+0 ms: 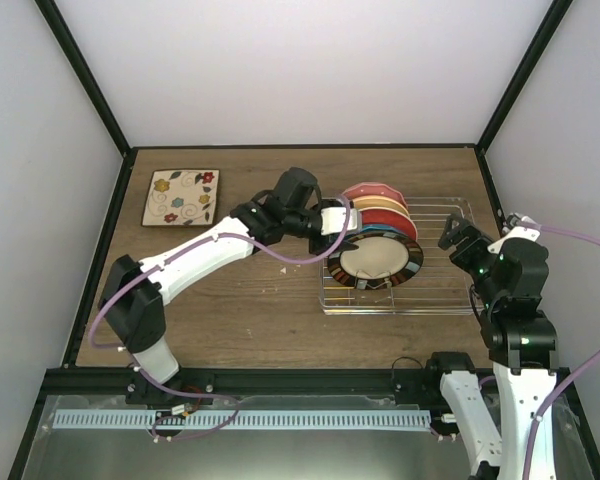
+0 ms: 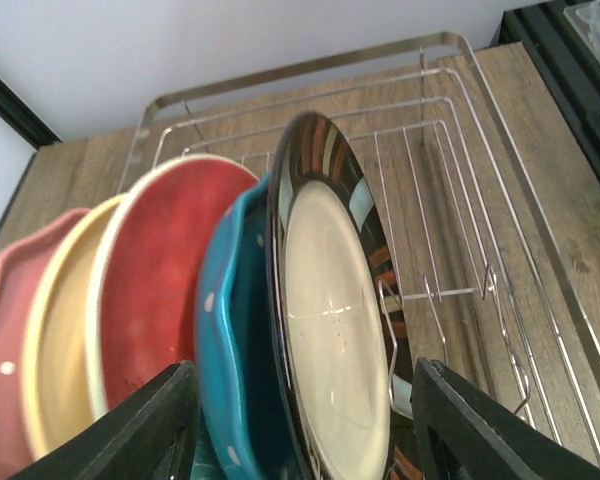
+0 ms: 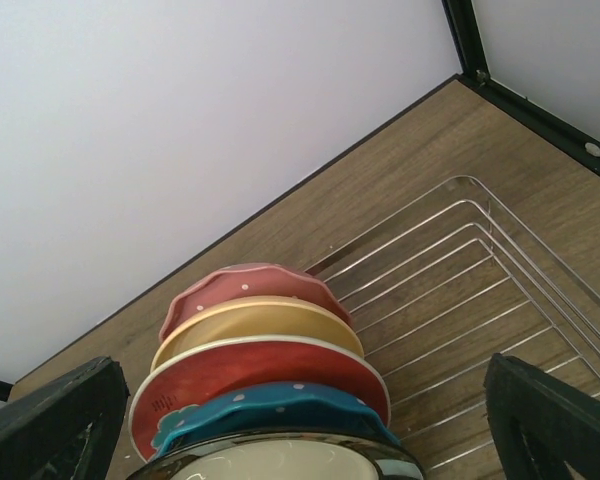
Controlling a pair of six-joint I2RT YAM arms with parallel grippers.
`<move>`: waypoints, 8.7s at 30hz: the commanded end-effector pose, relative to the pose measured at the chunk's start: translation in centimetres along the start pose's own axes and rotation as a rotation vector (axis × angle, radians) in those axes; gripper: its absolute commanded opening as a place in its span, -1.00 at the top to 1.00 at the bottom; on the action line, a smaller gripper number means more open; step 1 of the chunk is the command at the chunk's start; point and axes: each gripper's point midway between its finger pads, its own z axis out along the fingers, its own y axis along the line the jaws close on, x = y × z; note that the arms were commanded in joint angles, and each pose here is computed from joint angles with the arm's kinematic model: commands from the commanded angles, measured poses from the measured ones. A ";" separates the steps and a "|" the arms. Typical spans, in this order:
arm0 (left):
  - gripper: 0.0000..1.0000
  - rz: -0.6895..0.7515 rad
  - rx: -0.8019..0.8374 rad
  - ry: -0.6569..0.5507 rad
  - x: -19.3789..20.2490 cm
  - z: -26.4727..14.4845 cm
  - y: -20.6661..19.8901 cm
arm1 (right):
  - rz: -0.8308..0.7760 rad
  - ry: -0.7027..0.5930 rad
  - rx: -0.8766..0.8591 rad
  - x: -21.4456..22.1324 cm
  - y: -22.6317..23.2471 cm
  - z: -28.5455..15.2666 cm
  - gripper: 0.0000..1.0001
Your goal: Unload the plates from the dish rack
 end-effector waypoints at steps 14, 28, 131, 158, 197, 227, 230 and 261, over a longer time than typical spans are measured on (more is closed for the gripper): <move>0.58 0.003 0.019 0.041 3.0 4.3 -0.5 | 0.011 -0.066 0.057 -1.7 -0.7 -4.9 -0.99; 0.92 -0.035 -0.068 -0.054 -1.9 2.5 1.4 | -0.009 -0.064 0.067 -1.9 -0.7 -4.8 -1.00; -1.00 -1.598 -0.764 -0.088 35.7 -15.7 22.2 | -0.061 -0.040 0.050 -2.3 0.2 -2.8 -0.99; -0.32 -0.225 -0.140 -0.143 -1.6 -5.1 8.8 | -0.073 -0.023 0.034 -2.0 0.5 -1.4 -1.00; 0.22 0.040 -0.041 0.128 4.4 9.3 2.9 | -0.109 -0.047 0.114 -2.2 -1.1 -4.7 -1.00; 0.92 -0.064 -0.270 -0.283 -15.3 -2.3 9.0 | -0.112 -0.034 0.101 -1.4 -1.2 -3.2 -1.00; 0.92 -0.077 -0.295 -0.318 -16.5 -4.7 9.3 | -0.111 -0.033 0.091 -1.3 -1.1 -3.0 -1.00; 0.92 -1.485 -0.673 -0.392 17.1 -29.4 9.2 | -0.244 0.089 -0.074 -0.7 2.9 4.9 -1.00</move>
